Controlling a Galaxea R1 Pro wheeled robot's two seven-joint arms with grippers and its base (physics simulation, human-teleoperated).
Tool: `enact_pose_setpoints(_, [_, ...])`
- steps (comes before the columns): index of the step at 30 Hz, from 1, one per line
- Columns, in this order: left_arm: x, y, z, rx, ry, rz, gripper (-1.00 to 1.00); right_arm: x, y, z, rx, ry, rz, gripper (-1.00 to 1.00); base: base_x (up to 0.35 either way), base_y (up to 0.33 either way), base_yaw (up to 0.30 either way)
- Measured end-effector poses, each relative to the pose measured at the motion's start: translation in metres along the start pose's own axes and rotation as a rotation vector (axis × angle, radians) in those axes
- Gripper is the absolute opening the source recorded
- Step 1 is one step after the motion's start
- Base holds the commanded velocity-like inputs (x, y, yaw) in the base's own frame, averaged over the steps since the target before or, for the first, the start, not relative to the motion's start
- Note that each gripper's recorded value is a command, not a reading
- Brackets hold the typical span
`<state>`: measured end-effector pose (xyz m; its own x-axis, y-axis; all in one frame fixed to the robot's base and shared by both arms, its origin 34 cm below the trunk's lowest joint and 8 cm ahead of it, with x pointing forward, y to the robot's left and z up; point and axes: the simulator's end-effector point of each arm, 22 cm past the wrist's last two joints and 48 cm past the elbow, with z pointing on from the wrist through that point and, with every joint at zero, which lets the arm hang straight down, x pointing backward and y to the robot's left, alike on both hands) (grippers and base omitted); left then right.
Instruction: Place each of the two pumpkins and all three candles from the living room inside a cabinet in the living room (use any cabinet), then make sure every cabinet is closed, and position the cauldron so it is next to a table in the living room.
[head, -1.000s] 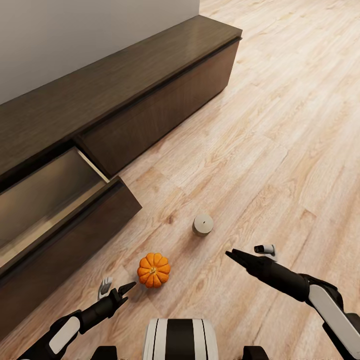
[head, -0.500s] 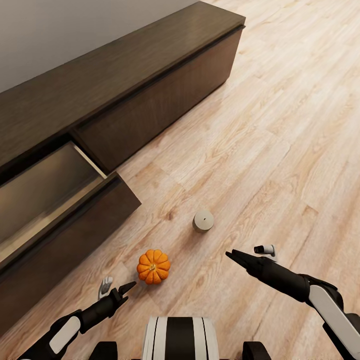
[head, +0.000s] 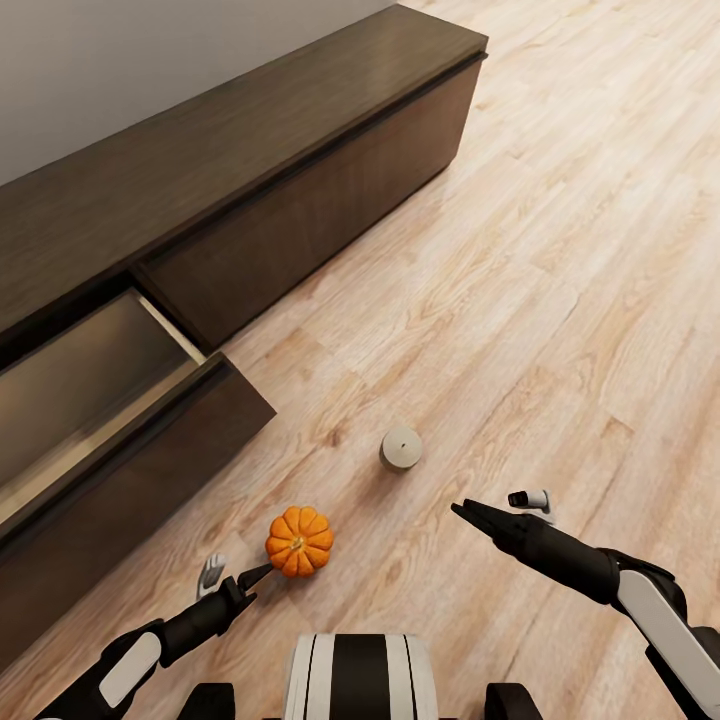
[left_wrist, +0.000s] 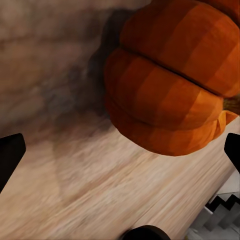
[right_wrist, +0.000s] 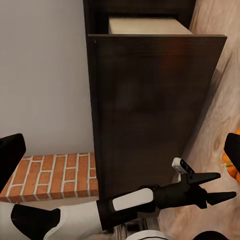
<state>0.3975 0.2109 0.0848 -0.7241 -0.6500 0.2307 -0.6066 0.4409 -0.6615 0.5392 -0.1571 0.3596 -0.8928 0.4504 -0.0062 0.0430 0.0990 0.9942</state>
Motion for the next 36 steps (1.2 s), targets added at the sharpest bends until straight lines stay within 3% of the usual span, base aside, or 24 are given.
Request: enact_pose_setpoints(36, [-0.0010,0.0020,-0.0005,-0.008,-0.002,0.001,1.00,0.0001,-0.0004,-0.0001,0.001,0.000,-0.002,1.00,0.080,-0.029,0.000])
